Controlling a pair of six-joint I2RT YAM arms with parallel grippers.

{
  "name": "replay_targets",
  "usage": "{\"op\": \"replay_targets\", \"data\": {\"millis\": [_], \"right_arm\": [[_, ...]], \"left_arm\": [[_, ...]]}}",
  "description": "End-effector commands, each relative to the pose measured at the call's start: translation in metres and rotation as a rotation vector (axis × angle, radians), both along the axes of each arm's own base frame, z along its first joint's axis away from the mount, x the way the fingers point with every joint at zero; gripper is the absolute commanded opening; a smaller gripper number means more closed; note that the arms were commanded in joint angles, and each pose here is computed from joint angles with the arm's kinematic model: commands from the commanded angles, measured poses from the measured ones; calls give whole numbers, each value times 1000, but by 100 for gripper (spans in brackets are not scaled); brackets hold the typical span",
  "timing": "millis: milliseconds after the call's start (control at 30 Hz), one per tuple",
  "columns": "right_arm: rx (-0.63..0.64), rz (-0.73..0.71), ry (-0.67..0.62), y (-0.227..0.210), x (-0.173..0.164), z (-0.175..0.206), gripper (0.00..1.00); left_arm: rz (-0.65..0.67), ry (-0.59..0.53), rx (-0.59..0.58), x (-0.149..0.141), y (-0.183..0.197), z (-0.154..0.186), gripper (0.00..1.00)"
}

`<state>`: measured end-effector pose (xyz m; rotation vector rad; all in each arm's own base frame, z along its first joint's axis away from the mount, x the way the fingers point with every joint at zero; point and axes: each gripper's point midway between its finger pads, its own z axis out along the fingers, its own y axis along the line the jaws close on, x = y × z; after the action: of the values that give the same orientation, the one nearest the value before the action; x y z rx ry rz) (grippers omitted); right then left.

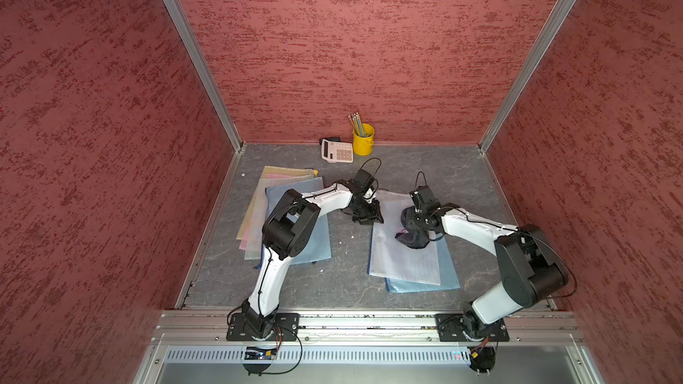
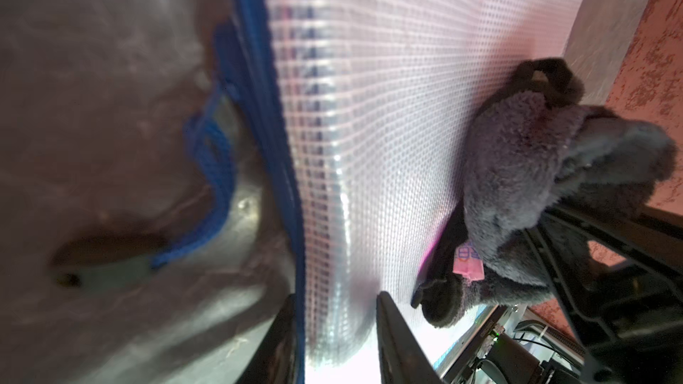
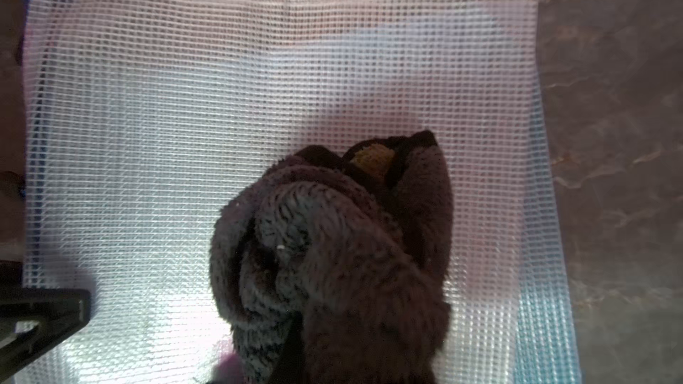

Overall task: Wipe the document bag
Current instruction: Move the document bag.

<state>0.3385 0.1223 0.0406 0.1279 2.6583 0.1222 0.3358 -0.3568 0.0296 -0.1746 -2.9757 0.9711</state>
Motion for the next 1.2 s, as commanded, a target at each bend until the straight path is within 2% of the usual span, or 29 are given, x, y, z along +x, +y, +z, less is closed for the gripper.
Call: {"op": "replay_targets", "data": {"millis": [0,233,333,500,633,700,800,1033,1167], "right_arm": [[38,9,-30,7,10,0,0],[37,14,-31,8,12,-2,0],[29,6,-58,2,16,11,0],[4,-12,-167,-17,35,64,0],[-19,9,-218,-21,43,107,0],[36,48,-247,-10,42,128,0],[147,123,-268,21,36,140,0],[398,242,-286,111,8,117,0],[493,239,-352,134,3,103,0]], "left_arm": [[-14,-16,0,-5,8,11,28],[0,-43,-27,-1,3,28,9],[6,-66,-60,1,-1,44,0],[29,-123,-108,6,-1,74,0],[74,-138,-117,7,18,84,0],[96,-129,-107,5,31,79,0],[124,-83,-92,2,47,57,0],[141,-8,-80,-2,49,9,0],[148,21,-72,-4,49,-5,0]]}}
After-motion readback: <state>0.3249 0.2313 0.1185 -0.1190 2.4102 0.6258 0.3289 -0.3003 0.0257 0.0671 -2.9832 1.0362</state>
